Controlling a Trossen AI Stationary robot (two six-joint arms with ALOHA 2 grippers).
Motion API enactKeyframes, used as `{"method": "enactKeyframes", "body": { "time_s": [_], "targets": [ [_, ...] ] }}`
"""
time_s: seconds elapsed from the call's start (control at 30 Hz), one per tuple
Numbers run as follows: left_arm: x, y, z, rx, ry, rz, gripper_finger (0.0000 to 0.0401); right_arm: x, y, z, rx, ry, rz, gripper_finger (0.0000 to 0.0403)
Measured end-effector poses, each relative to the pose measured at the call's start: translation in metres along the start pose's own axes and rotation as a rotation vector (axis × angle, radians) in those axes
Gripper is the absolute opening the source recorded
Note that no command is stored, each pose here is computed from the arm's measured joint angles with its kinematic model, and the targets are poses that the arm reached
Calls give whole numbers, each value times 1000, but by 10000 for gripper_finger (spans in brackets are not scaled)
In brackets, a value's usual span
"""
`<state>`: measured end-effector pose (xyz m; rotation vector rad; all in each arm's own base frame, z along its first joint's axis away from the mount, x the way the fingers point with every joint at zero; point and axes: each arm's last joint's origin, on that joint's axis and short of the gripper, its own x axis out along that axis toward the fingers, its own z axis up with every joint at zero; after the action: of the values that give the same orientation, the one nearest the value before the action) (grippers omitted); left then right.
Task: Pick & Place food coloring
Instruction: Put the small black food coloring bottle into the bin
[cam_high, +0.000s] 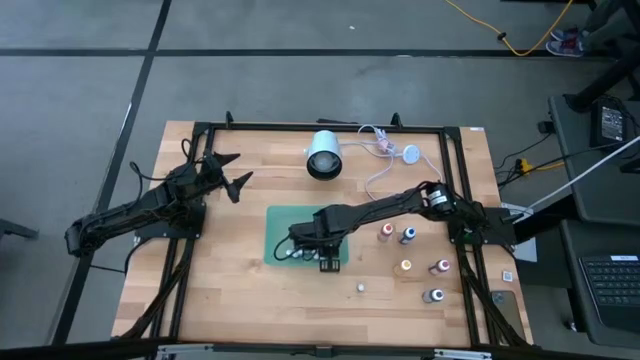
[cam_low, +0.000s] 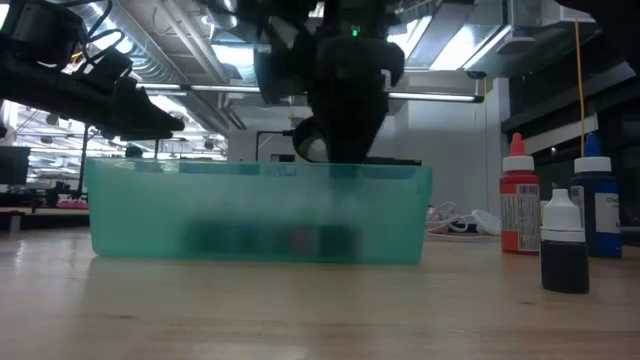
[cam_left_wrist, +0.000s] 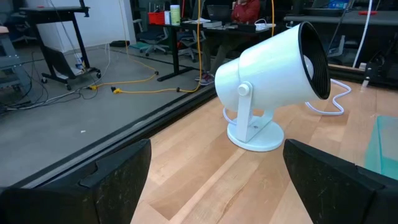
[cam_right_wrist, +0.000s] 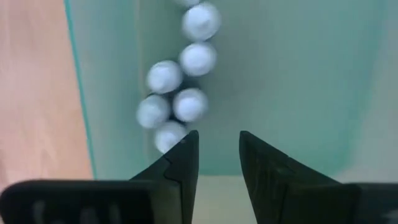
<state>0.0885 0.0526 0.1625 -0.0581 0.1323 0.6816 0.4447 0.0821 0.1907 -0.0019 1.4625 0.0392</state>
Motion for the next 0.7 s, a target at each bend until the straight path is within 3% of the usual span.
{"method": "enactKeyframes", "body": {
  "time_s": [0.27, 0.5, 0.7],
  "targets": [
    [0, 0, 0, 0, 0, 0, 361, -38, -10, -4, -17, -127, -43, 117],
    [0, 0, 0, 0, 0, 0, 361, -63, -2, -41, -69, -228, 8, 121],
    [0, 0, 0, 0, 0, 0, 361, -72, 22, -89, -162, -268, 90, 192]
  ]
}}
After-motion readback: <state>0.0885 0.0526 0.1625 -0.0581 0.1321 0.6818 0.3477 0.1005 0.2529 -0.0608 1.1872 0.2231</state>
